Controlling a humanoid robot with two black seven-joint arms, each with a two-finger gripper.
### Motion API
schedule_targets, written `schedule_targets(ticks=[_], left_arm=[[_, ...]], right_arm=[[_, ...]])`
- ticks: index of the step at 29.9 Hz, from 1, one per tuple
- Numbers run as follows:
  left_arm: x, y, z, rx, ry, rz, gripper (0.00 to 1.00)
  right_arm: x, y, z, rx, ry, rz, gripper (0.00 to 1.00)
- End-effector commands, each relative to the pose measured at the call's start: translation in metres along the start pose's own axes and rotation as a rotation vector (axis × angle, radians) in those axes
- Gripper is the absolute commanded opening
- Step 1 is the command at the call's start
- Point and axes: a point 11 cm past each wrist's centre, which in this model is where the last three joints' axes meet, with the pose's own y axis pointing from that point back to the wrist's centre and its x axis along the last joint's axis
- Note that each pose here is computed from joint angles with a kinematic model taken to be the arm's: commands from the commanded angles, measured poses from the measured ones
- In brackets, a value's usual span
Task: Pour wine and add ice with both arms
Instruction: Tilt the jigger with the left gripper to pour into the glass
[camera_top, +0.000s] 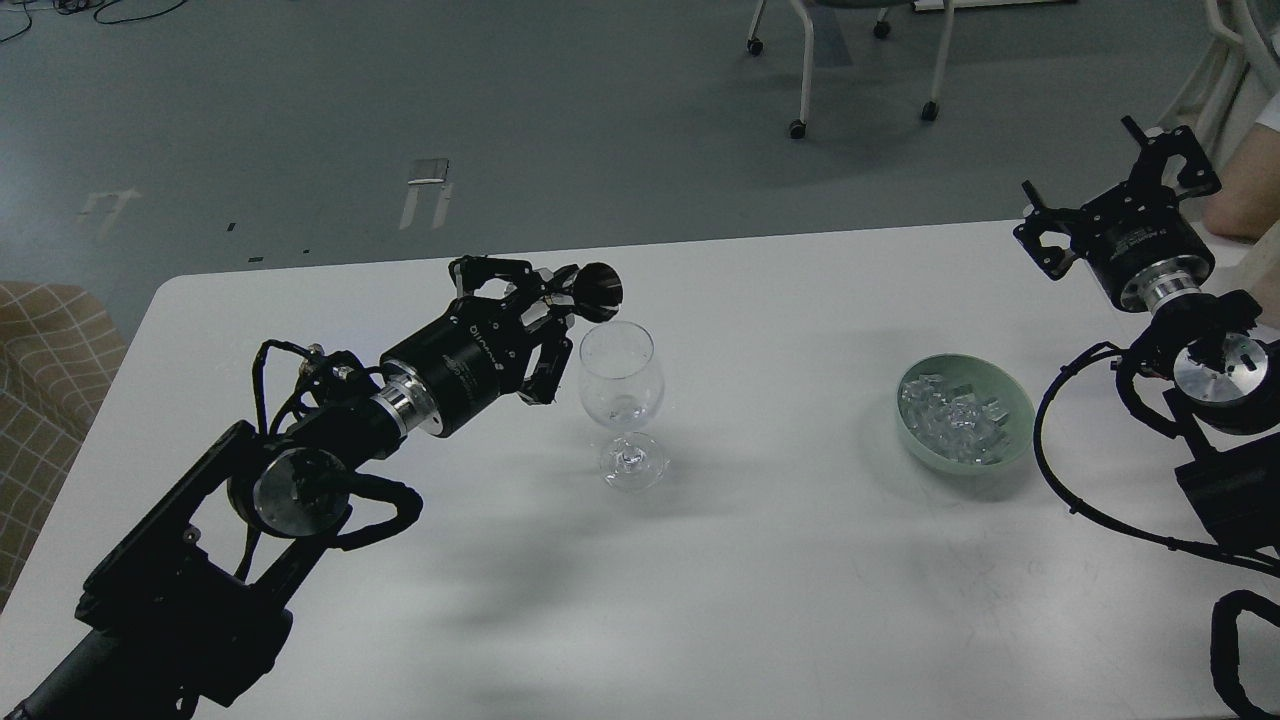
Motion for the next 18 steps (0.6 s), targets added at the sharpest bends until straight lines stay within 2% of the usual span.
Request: schedule_targets(ticks=[1, 18], left_arm=[[-0.001, 0.000, 0.000, 0.003, -0.035, -0.008, 0.13], [-0.004, -0.005, 0.009, -0.003, -0.164, -0.021, 0.13]], right_arm=[[0.000, 0.000, 0.000, 0.000, 0.000, 0.000, 1.00], [-0.001, 0.000, 0.000, 0.002, 0.000, -0.005, 1.00]])
